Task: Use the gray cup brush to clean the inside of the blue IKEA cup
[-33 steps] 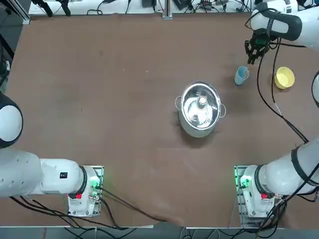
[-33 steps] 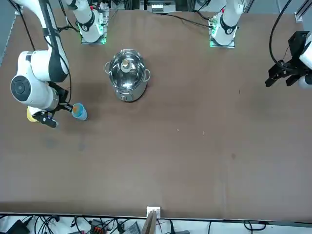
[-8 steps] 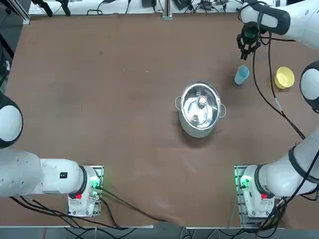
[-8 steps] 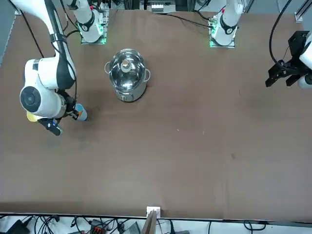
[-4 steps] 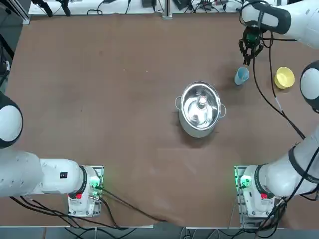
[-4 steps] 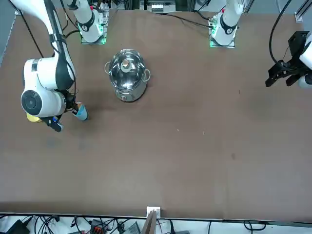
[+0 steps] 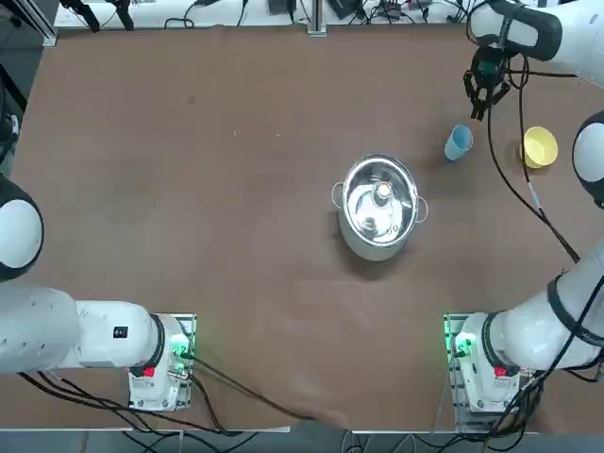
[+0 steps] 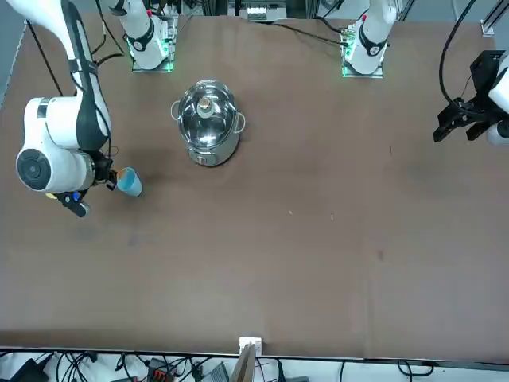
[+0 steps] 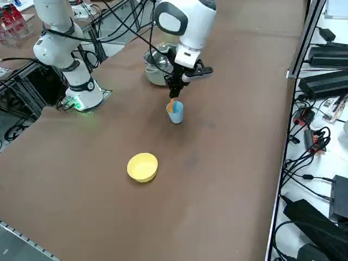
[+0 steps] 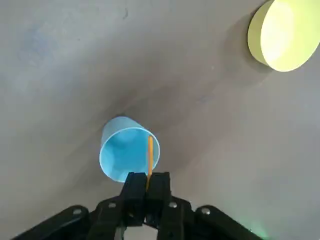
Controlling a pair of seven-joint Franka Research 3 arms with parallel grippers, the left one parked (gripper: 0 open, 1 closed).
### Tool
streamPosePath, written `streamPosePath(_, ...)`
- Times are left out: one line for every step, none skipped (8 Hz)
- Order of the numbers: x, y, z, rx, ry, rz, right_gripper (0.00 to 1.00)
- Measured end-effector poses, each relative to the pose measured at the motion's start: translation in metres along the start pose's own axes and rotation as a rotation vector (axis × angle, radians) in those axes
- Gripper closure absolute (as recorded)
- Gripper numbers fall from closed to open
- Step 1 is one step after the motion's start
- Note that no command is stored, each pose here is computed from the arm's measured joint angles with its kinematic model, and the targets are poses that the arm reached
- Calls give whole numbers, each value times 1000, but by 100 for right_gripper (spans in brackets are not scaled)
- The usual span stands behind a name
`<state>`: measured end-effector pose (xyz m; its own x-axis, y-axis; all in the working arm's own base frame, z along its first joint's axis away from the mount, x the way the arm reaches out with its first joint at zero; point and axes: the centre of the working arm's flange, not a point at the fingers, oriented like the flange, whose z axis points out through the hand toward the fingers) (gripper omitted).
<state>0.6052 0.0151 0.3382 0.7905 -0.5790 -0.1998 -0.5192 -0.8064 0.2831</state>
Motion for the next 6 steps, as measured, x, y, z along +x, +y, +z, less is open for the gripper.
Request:
streamPosePath(5,-5,-1,3,7,-1,97)
streamPosePath(8,-12,-3,6,14,-3,97)
streamPosePath(8,-18,-3,7,17,-4,97)
streamPosePath(5,-25,-3,7,19,-1,97)
streamPosePath(-2,-34,-4,9,21,3,97)
streamPosePath(-10,-44,-5,10,23,2,97)
